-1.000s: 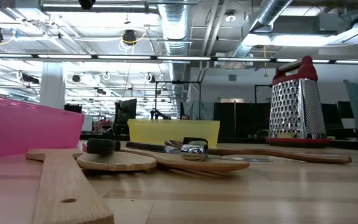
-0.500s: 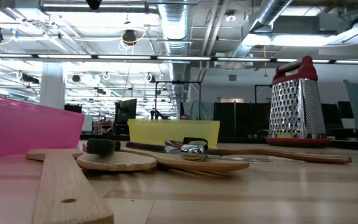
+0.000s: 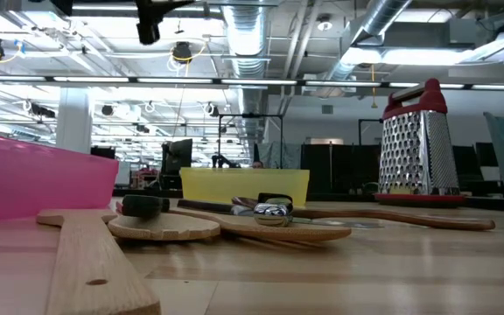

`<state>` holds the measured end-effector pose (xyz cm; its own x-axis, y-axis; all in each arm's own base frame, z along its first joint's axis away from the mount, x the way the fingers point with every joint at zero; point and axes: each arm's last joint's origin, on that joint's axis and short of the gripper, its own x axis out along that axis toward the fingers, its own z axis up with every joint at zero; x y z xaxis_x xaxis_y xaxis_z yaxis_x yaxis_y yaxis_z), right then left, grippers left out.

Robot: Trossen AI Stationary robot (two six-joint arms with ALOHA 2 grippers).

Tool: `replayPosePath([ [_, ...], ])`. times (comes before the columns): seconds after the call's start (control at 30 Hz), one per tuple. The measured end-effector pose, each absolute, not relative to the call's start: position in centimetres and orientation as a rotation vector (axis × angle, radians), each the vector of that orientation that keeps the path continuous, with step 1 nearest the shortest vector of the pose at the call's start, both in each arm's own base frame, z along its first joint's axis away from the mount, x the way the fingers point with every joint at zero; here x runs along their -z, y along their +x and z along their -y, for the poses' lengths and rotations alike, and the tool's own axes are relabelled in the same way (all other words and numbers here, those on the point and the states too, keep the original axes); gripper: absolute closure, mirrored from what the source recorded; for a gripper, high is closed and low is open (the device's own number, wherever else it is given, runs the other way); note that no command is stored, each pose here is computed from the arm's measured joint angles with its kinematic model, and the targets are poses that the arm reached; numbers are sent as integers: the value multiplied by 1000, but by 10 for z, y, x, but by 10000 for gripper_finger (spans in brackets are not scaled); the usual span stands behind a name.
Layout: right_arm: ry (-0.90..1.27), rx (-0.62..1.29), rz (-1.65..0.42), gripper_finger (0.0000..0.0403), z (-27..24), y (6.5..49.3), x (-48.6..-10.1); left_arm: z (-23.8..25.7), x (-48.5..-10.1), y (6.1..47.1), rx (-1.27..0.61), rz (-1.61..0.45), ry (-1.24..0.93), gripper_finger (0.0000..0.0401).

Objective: Pick & Place Kitchen Items
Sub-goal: Put the brown spatula into the red bin

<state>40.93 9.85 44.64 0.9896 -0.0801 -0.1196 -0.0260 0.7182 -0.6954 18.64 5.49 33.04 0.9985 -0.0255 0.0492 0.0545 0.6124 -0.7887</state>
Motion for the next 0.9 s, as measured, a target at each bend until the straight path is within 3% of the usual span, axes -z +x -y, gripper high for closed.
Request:
replayPosePath([
  [0.1,-768,32,-143,382,-98,409,-447,-59,-327,192,55,18,-1064,167],
  [0.67,-758,62,-128,382,-90,411,-449,-55,-339,201,225,95,-1432,186],
  [0.9,-757,76,-136,382,-83,413,-449,-56,-339,201,228,93,-1467,202],
])
